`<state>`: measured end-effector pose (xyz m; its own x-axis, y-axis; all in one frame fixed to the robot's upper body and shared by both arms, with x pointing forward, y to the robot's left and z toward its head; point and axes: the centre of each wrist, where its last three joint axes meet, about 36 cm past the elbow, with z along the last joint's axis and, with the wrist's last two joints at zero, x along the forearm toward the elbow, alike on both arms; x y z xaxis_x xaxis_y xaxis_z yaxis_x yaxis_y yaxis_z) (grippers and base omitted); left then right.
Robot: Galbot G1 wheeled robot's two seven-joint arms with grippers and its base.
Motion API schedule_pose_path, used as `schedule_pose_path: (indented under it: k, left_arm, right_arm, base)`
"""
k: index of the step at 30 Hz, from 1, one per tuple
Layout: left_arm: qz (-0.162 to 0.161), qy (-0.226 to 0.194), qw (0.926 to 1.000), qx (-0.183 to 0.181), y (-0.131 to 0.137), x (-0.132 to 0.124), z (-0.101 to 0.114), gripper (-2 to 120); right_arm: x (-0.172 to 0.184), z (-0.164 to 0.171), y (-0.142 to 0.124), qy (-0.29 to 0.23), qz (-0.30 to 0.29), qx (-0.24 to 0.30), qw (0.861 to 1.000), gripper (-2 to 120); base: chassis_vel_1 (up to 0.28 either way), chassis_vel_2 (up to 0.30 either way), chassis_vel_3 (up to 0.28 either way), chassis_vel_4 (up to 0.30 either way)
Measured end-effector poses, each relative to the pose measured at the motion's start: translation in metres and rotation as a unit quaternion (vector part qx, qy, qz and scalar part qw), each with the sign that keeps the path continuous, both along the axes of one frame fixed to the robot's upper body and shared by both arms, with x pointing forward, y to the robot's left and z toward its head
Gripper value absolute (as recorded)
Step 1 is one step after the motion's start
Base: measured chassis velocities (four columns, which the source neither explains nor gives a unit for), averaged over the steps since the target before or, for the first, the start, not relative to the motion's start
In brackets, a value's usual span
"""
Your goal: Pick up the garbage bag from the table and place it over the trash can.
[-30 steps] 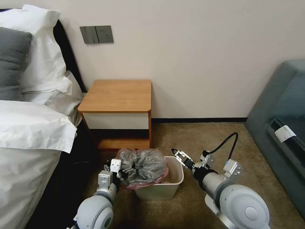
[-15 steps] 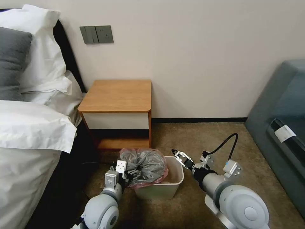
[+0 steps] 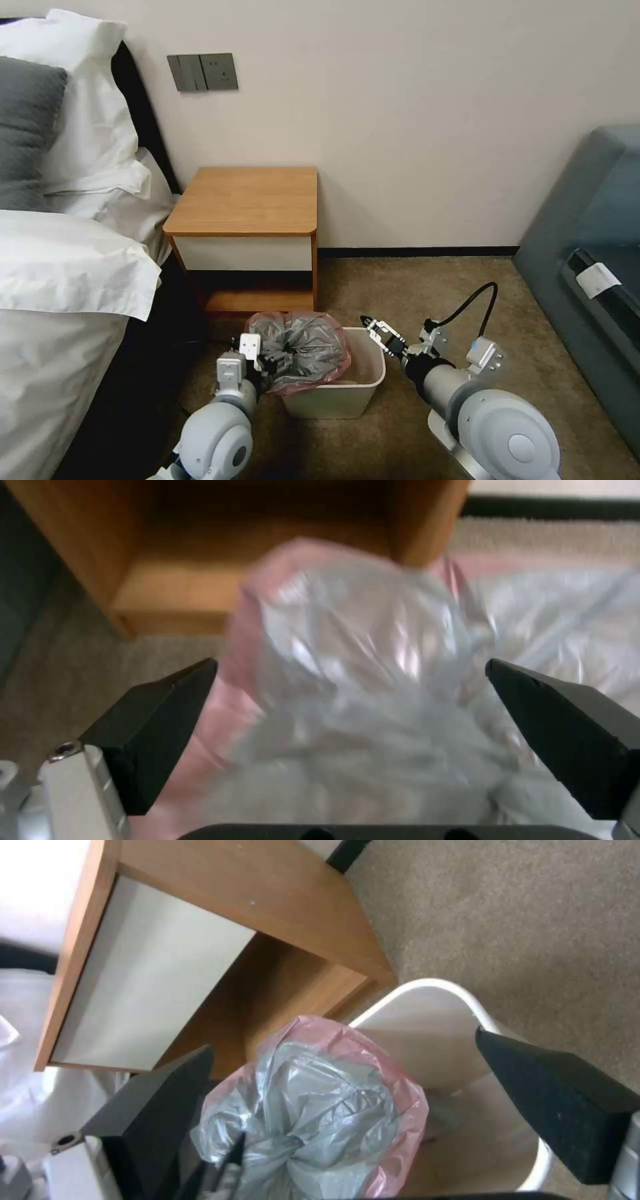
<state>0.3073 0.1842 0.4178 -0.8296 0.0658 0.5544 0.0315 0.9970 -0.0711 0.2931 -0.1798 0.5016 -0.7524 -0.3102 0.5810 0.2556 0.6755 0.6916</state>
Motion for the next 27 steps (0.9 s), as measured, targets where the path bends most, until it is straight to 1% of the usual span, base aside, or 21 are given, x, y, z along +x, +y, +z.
schedule_pose_path:
  k: [2,4,6,11,15,25,27]
  left_arm:
    - [0.005,-0.007,1.0,0.001,0.007,0.001,0.008,100]
    - [0.006,-0.006,0.9999,0.006,0.011,0.003,0.011,100]
    - [0.004,0.003,0.9999,0.012,0.013,0.003,0.008,100]
    - [-0.003,0.019,0.9997,0.013,0.01,0.001,0.0,99]
    - [-0.012,0.035,0.9992,0.015,0.003,0.0,-0.013,97]
    - [-0.014,0.036,0.9991,0.017,0.001,0.0,-0.017,95]
    - [-0.016,0.034,0.9991,0.018,0.0,0.0,-0.016,90]
  right_arm:
    - [0.001,-0.001,0.0,0.001,-0.001,-0.001,1.0,100]
    - [0.001,-0.002,0.001,0.002,-0.001,-0.001,1.0,100]
    - [0.001,-0.002,0.001,0.003,-0.001,0.0,1.0,100]
    - [0.0,-0.003,0.001,0.004,-0.001,-0.001,1.0,100]
    - [0.0,-0.004,0.001,0.005,-0.002,-0.002,1.0,100]
    - [0.0,-0.006,0.001,0.007,-0.005,-0.005,1.0,100]
    - [0.0,-0.006,0.002,0.007,-0.005,-0.006,1.0,100]
  base:
    - [0.0,0.0,0.0,0.0]
    - [0.0,0.0,0.0,0.0]
    - [0.0,0.0,0.0,0.0]
    - [0.0,0.0,0.0,0.0]
    - [0.0,0.0,0.0,0.0]
    - [0.0,0.0,0.0,0.0]
    - [0.0,0.0,0.0,0.0]
